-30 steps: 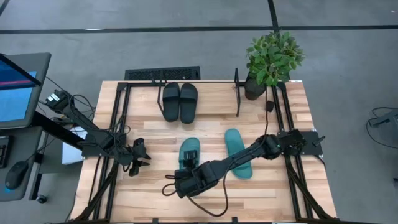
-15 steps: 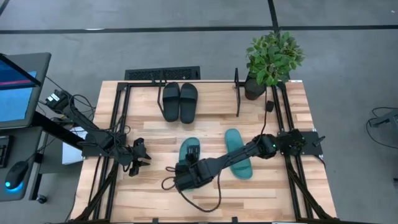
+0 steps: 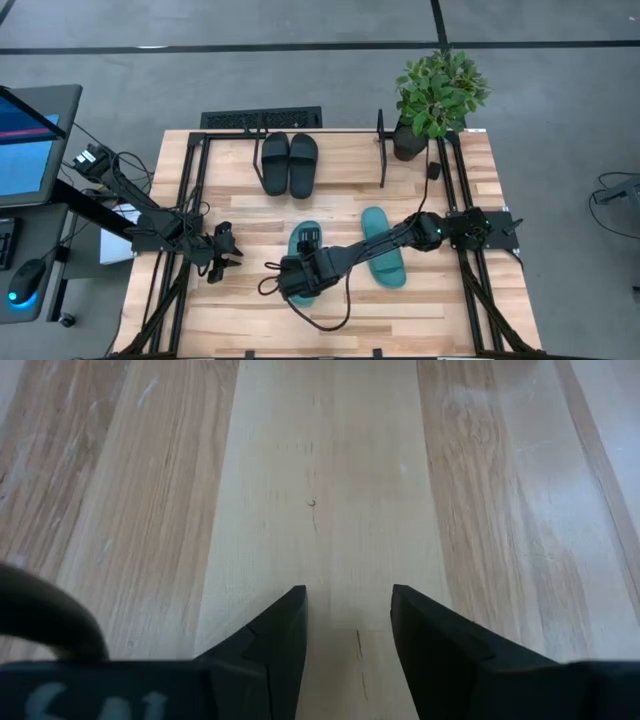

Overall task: Pick and place slides into the shelf
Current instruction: Put the left green slide on the shelf

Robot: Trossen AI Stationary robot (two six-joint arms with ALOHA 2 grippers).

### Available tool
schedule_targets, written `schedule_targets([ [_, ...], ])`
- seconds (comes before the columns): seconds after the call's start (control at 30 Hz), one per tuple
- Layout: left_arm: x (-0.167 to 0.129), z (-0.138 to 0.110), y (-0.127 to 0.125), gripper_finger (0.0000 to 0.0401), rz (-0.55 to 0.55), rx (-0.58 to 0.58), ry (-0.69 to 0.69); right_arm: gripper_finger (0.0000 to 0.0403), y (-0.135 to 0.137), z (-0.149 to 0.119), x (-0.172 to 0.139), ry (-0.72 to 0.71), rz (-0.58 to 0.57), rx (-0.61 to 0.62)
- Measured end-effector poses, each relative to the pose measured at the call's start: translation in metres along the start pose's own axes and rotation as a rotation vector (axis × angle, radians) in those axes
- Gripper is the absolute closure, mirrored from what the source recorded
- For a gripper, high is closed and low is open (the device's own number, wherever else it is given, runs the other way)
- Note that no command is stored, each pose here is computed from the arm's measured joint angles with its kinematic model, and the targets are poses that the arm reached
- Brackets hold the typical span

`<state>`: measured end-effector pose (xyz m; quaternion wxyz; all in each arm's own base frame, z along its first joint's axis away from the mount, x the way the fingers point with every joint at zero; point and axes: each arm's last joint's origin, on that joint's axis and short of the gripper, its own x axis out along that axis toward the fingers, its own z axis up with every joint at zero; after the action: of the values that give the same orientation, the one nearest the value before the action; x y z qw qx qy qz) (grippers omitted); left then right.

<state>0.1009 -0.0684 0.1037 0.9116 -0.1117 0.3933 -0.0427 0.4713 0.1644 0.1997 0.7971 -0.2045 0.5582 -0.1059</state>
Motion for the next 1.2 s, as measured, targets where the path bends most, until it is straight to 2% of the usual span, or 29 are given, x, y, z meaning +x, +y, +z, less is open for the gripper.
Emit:
schedule_targets([
  [0.33,0.0,0.0,0.0,0.0266,0.0,0.0,0.0,0.0242,-0.001,-0.002,0.0,0.017,0.008,-0.02],
  [0.57,0.0,0.0,0.0,0.0266,0.0,0.0,0.0,0.0242,-0.007,-0.001,0.005,0.038,0.07,-0.003],
  [0.73,0.0,0.0,0.0,0.0266,0.0,0.0,0.0,0.0242,-0.006,-0.001,0.005,0.039,0.075,-0.057],
  [1.2,0.0,0.0,0.0,0.0266,0.0,0.0,0.0,0.0242,-0.017,-0.001,0.011,0.053,0.11,-0.107],
])
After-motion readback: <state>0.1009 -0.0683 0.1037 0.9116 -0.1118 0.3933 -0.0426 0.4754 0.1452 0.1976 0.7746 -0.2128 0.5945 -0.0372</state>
